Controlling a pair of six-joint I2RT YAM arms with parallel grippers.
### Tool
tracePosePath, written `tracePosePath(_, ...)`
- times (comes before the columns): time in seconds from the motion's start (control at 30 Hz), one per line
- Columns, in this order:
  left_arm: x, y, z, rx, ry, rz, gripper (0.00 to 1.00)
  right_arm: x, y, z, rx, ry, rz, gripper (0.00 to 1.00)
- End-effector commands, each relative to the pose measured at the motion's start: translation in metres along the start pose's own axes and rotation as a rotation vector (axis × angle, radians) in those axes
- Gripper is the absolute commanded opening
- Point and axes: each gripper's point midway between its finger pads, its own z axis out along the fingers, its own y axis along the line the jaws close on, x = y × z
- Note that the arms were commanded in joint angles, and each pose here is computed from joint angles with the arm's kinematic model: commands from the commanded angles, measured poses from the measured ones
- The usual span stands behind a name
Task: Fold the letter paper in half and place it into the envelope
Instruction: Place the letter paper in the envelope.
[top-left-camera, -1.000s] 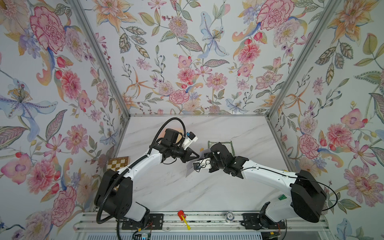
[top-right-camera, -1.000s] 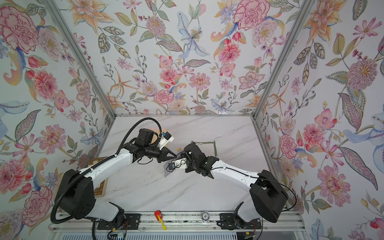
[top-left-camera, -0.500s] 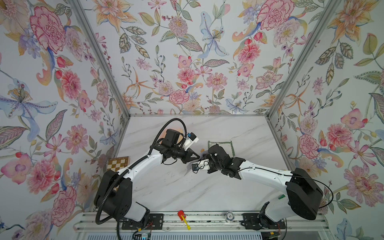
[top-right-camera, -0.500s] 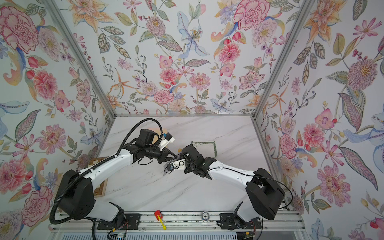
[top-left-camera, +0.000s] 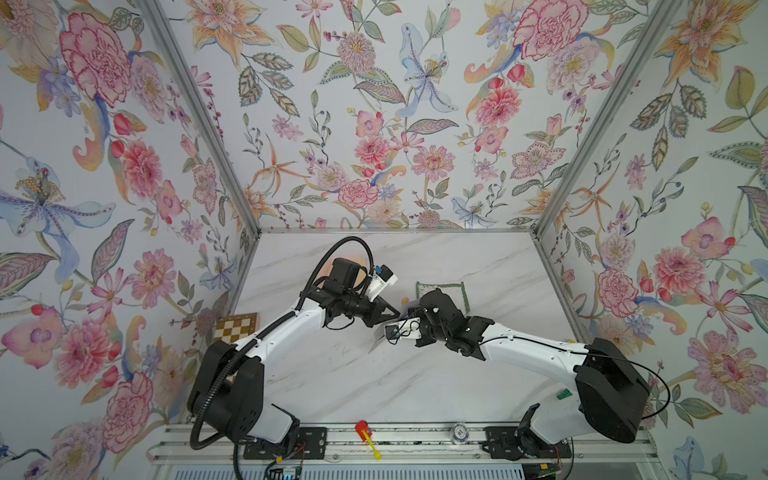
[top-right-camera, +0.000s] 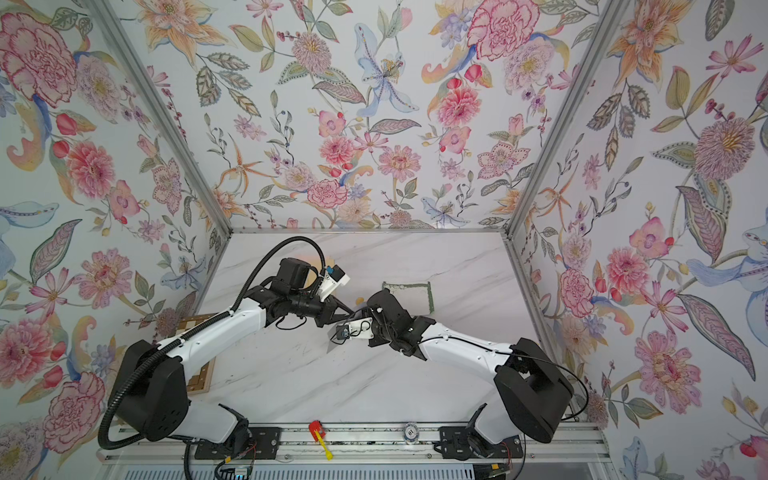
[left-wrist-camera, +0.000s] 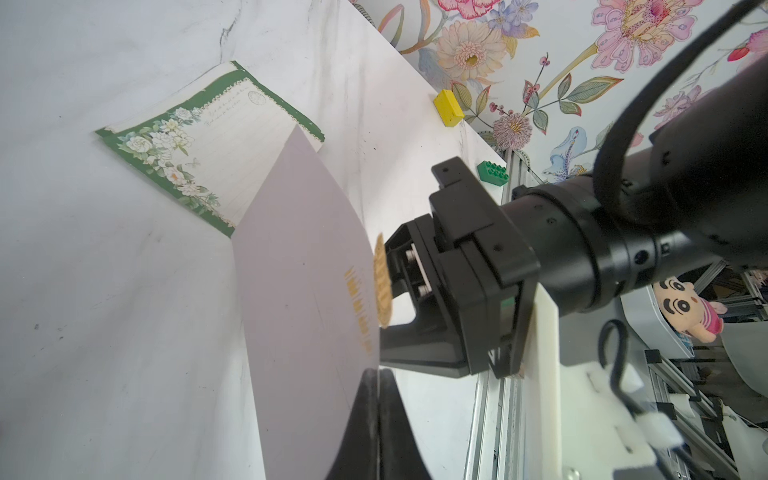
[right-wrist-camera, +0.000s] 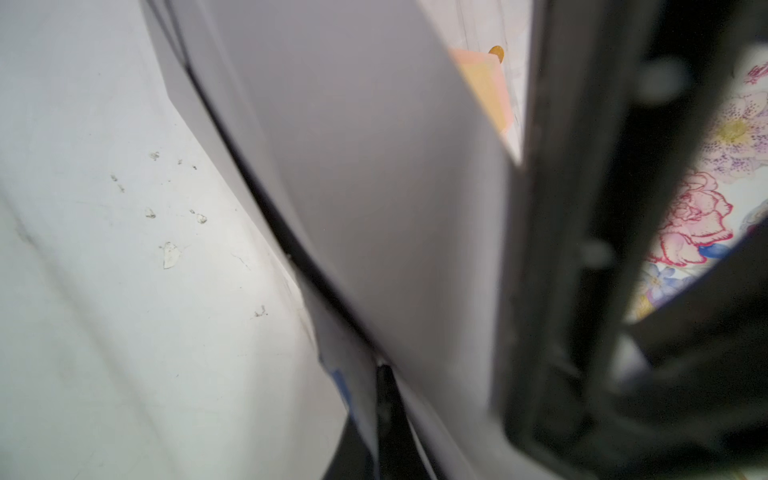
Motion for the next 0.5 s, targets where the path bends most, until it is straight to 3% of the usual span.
tracePosePath(0.0, -0.004, -0.015, -0.002, 0.025, -0.007, 0.028, 0.00, -0.005, -0.003, -0.001, 0.008, -0.039, 0.045, 0.00)
tracePosePath(0.47, -0.004, -0.022, -0.001, 0.038, -0.003, 0.038, 0.00, -0.008, -0.005, 0.009, 0.032, -0.063, 0.059, 0.00)
